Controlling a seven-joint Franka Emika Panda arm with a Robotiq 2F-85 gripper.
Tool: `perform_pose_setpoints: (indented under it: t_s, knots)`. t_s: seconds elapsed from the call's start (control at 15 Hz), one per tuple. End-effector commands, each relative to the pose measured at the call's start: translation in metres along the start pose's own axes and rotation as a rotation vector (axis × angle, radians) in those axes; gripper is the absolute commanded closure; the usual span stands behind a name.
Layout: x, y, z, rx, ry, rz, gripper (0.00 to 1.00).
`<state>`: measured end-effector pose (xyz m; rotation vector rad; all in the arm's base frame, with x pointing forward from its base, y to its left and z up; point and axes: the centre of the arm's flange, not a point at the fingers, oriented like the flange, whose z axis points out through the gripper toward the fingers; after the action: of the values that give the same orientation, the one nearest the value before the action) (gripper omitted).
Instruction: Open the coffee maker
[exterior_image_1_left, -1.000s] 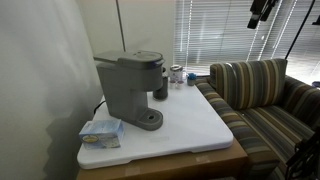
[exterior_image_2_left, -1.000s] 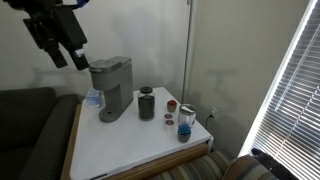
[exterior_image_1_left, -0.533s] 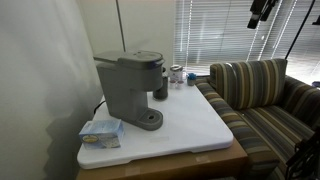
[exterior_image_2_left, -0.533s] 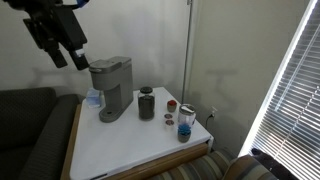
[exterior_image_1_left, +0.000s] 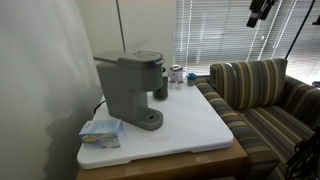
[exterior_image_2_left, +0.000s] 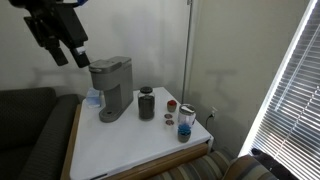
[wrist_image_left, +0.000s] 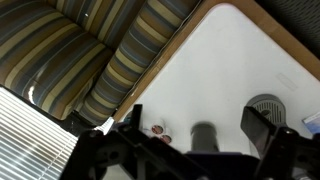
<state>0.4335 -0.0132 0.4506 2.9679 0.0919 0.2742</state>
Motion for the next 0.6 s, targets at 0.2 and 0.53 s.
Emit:
perform_pose_setpoints:
  t_s: [0.2, 0.53]
  knots:
    - [0.061, -0.017, -0.022, -0.017, 0.026, -0.088, 0.0]
    - [0.111, -0.052, -0.042, -0.042, 0.044, -0.204, 0.0]
